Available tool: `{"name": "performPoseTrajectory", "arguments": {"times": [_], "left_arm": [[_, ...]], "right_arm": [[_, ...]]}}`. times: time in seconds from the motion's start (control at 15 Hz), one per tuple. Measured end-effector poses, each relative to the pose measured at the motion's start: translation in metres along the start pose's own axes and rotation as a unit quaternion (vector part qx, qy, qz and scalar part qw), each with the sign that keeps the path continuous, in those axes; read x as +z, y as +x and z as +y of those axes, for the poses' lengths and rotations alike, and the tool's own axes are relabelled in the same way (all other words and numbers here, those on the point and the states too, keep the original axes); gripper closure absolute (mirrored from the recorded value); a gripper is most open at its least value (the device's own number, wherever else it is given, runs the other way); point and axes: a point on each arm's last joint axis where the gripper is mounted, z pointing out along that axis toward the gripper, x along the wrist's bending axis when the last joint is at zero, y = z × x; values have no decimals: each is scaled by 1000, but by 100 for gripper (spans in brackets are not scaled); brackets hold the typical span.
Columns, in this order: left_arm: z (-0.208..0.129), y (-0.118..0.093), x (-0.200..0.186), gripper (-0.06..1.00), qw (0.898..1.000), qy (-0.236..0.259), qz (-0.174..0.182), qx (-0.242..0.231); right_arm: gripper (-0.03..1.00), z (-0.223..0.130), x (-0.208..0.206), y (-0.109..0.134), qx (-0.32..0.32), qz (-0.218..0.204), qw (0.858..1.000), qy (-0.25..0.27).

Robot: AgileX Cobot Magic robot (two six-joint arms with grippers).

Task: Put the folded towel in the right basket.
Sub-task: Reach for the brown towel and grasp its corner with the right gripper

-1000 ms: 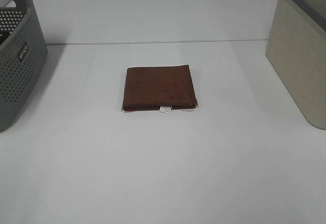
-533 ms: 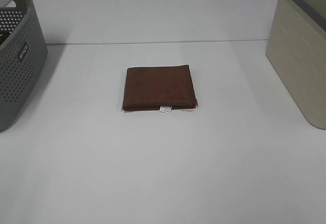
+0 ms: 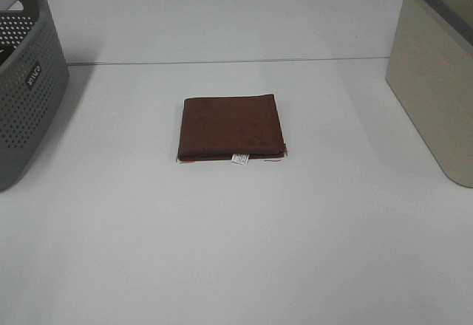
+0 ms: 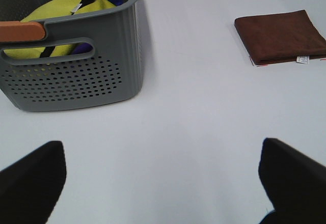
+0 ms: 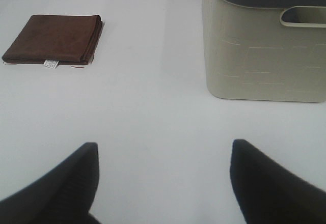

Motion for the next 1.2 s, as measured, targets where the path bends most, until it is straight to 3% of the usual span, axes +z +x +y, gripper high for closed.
{"name": "performPoseTrajectory", "arguments": {"times": [1.0, 1.2], "left_arm": [[0, 0, 0, -3, 1000, 0, 0, 0], [0, 0, 0, -3, 1000, 0, 0, 0]], "right_arm": [[28, 0, 0, 0, 0, 0, 1000, 0], [28, 15, -2, -1, 1, -4, 999, -33]]}}
